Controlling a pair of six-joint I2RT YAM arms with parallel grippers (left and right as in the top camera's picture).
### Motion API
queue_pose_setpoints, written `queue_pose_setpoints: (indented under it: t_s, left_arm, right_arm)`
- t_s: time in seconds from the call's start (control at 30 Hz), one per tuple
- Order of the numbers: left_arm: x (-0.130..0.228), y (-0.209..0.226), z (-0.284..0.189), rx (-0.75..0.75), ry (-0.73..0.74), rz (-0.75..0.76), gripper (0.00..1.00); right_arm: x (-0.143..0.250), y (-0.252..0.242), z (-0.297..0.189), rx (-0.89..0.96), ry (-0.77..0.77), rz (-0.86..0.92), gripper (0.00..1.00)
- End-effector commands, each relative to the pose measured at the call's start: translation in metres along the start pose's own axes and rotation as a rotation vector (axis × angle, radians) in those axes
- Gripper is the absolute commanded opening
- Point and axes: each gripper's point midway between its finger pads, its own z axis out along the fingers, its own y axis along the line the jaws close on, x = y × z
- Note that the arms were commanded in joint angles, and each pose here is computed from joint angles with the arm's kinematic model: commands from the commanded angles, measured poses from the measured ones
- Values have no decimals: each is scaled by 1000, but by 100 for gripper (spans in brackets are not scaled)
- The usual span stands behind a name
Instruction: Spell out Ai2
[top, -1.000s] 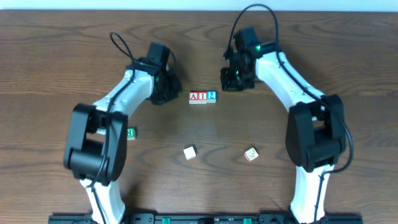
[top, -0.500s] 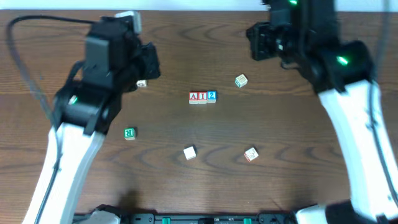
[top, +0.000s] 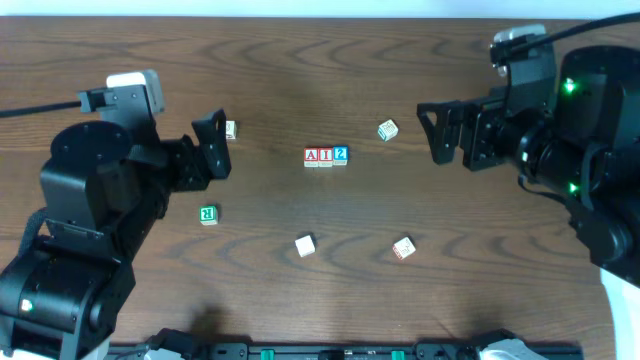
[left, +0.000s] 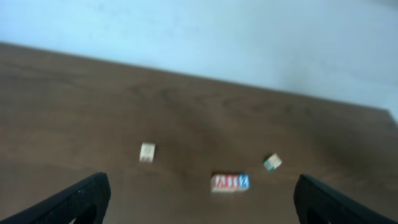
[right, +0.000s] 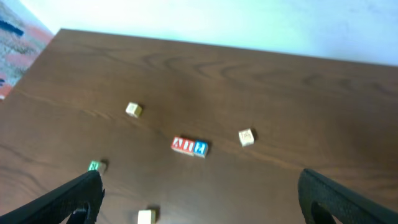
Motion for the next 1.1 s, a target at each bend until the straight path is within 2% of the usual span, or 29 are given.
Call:
queue_pose_setpoints:
  t_s: [0.0,0.37,0.57,0.87,1.07]
  left_arm:
    - [9,6,2,-34,41,21,95]
    - [59,25,-5,-107,251,37,95]
    - [65,41,-9,-186,278,96,96]
    - [43,80,-51,-324,108,139,95]
    - [59,107,-65,-399,-3,137,96]
  right_arm:
    - [6,-5,2,18,32,2,99]
    - [12,-6,2,22,56,5,99]
    - [12,-6,2,22,55,5,99]
    - [12,-6,2,22,55,5,99]
    - [12,-6,2,22,55,5,99]
